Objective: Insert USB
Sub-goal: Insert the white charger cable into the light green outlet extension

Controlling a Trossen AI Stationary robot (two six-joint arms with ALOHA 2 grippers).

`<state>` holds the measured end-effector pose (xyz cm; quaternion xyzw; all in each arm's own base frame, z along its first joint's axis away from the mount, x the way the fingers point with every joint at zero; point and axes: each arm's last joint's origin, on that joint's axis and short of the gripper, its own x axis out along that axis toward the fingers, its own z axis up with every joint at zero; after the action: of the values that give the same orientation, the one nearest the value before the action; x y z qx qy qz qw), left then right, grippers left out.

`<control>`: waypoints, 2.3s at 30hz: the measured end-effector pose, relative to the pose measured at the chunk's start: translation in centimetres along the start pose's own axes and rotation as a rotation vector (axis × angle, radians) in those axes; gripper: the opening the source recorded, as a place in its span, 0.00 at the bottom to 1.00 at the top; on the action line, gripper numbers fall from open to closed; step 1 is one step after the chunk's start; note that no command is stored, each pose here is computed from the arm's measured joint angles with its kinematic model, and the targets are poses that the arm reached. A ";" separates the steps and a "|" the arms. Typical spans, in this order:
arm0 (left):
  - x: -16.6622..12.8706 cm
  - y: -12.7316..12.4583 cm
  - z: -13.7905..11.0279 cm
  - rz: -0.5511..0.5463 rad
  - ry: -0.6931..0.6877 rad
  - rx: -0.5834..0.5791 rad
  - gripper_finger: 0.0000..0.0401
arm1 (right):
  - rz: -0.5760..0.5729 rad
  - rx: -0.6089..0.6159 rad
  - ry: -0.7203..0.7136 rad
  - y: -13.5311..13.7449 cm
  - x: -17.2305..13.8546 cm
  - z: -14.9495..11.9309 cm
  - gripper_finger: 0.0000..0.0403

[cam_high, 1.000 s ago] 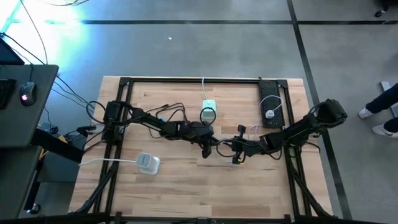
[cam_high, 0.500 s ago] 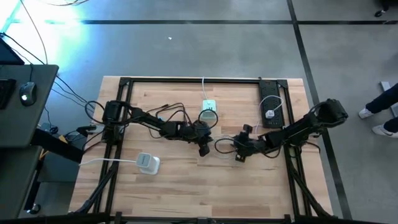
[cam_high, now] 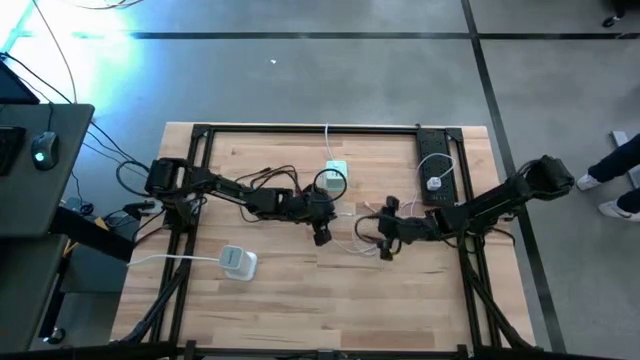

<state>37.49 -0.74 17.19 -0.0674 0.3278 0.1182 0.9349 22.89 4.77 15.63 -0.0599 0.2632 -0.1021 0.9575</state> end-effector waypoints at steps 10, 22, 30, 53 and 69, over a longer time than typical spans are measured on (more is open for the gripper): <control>-0.1 -0.1 -0.2 -0.010 0.017 0.005 0.00 | 0.163 0.021 -0.058 -2.2 1.4 0.7 0.50; -0.1 -0.5 -0.5 -0.105 0.052 0.155 0.00 | 0.247 -0.147 0.059 -3.9 3.6 3.2 0.50; -0.5 -1.9 -1.7 -0.191 0.126 0.471 0.00 | 0.544 -0.022 0.044 -6.7 4.6 2.6 0.54; -1.1 -3.3 -0.9 -0.182 0.105 0.608 0.00 | 0.656 0.028 0.109 -4.3 9.2 1.4 0.57; -1.1 -3.3 -0.9 -0.173 0.105 0.608 0.00 | 0.728 0.073 0.112 -3.7 9.0 1.5 0.51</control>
<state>37.01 -4.31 17.30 0.1812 0.3888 -0.0688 0.9007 30.65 -0.77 13.13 0.0774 0.3156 0.2330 0.9166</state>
